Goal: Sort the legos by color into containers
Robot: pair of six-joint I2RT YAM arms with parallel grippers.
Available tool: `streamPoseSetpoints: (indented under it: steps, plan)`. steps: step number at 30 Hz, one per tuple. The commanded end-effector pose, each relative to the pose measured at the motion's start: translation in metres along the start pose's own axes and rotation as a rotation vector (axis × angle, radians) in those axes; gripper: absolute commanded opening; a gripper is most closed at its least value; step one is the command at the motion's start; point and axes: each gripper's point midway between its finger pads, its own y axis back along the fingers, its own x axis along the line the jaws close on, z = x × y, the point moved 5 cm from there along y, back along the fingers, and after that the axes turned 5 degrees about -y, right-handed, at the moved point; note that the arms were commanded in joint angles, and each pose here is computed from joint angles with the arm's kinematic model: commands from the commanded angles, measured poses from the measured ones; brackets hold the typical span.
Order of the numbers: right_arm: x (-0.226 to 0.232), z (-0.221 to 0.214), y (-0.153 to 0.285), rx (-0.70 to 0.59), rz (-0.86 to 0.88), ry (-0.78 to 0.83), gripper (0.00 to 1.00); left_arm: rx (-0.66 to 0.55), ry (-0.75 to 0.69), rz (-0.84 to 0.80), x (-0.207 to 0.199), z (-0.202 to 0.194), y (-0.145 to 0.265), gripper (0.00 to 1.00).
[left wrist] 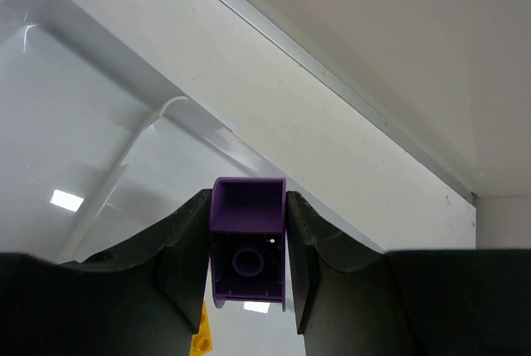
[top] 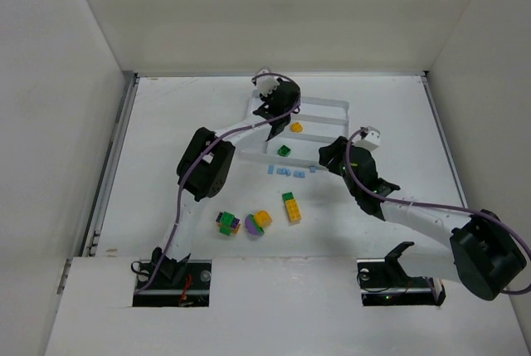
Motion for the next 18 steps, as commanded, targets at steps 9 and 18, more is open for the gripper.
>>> streamPoseSetpoints:
  steps: [9, 18]
  plan:
    - [0.01, 0.006, -0.005, -0.031, 0.052, -0.04, 0.59, -0.028, 0.036, 0.027, -0.012, 0.002, -0.013, 0.28]
    - [0.011, 0.004, -0.007, -0.019, 0.058, -0.025, 0.59, -0.018, 0.033, 0.013, -0.015, 0.002, -0.015, 0.48]
